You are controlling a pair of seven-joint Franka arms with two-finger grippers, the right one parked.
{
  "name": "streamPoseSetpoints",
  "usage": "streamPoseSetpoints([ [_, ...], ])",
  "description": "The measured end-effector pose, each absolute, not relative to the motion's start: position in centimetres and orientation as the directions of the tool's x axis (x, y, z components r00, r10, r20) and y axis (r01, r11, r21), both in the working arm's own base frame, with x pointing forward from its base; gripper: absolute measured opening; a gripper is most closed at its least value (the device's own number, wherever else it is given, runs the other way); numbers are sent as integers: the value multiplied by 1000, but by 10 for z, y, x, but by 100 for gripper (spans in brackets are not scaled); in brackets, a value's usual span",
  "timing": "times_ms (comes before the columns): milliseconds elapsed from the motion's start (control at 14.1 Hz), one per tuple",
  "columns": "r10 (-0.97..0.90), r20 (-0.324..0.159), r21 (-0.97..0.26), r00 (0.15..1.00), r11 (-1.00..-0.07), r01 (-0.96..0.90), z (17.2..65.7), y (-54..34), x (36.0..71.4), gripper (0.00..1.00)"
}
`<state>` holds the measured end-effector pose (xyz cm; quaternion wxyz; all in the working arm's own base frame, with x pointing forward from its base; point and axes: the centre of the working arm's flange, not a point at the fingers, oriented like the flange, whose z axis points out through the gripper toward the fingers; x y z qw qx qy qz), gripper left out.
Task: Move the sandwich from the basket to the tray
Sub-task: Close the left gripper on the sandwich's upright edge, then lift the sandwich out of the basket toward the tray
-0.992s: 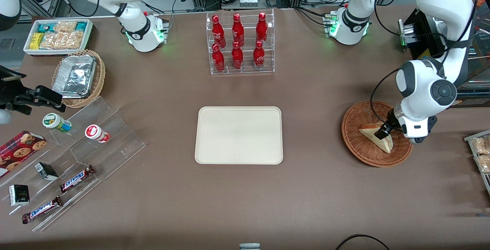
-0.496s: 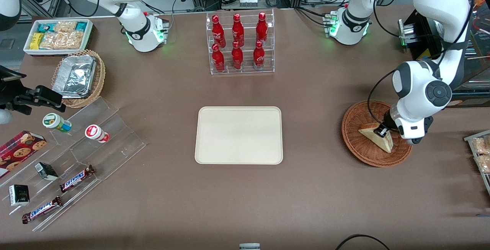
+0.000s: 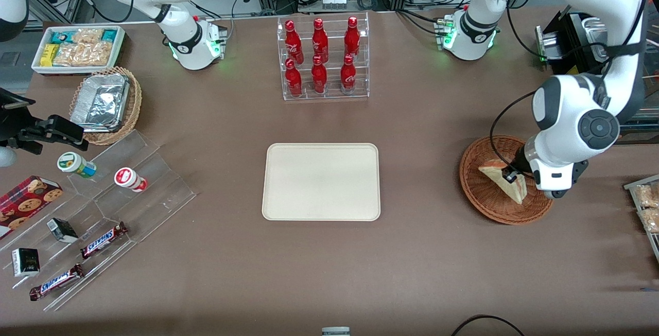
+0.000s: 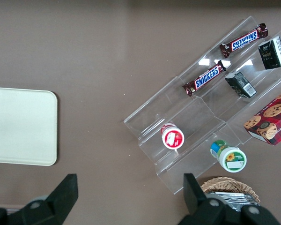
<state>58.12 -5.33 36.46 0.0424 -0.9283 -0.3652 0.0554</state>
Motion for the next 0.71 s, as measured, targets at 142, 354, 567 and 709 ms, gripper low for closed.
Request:
streamPoseSetpoints([
  [142,654,-76,-125,753,-755,643,396,-77,582,17],
  [354,604,-78,-127,793,-795,593,423,-118,579,17],
  [567,542,-70,-119,838,-838,532,444,-165,573,17],
  [709,496,-63,-110,866,-866,488,452,-199,565,17],
])
